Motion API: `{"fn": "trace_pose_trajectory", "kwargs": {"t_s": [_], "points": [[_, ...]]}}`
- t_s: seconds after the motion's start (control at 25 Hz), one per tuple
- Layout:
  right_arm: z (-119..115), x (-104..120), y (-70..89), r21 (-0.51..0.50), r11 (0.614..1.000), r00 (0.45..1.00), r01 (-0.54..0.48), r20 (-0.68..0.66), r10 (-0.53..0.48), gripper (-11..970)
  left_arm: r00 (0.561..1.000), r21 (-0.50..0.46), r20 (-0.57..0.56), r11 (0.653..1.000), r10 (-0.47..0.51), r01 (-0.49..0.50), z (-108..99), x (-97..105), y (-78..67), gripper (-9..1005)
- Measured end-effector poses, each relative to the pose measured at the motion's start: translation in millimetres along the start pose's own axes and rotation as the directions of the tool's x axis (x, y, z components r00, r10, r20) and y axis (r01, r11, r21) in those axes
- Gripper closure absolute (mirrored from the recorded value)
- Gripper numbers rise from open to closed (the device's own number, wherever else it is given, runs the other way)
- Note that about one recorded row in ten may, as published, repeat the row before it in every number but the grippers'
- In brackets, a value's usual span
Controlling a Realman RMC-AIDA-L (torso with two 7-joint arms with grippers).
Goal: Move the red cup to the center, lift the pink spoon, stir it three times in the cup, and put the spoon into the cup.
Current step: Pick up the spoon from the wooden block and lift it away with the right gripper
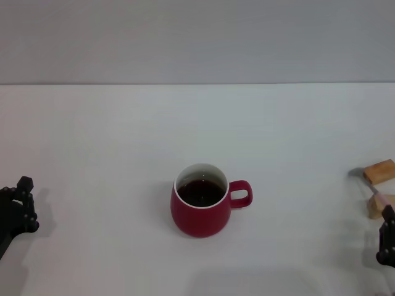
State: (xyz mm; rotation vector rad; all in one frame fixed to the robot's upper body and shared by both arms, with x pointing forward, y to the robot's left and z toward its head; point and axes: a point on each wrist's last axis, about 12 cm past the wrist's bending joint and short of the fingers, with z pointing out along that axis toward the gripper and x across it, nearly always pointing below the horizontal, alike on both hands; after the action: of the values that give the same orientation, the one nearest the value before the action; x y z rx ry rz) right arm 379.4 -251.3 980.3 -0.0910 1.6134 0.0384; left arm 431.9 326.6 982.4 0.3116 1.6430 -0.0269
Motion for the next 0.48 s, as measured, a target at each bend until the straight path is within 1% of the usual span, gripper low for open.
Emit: {"fn": "trace_pose_trajectory", "kwargs": {"t_s": [0.04,0.12,0.24,0.32,0.48], "points": [[0,0,0.0,0.000,1.000,1.000,0.000,0.000,0.000,892,1.000,0.000,0.000,1.000,0.000,0.000,0,0,0.0,998],[1,-8,3.3,0.003,0.999,0.998,0.042,0.037,-0.042,895,1.000,0.003,0.001,1.000,-0.001,0.001,0,0,-0.6,998],[1,-13,2.5,0.009,0.998,0.996,0.062,0.064,-0.062,896,1.000,0.003,0.002,1.000,-0.002,0.002,0,0,-1.0,998],[0,-22,0.5,0.019,0.995,0.990,0.093,0.109,-0.094,896,1.000,0.006,0.001,1.000,-0.001,0.001,0,0,-1.6,998],[0,-30,0.9,0.017,0.994,0.982,0.111,0.151,-0.112,897,1.000,0.007,0.001,1.000,-0.001,0.001,0,0,-1.8,998]]}}
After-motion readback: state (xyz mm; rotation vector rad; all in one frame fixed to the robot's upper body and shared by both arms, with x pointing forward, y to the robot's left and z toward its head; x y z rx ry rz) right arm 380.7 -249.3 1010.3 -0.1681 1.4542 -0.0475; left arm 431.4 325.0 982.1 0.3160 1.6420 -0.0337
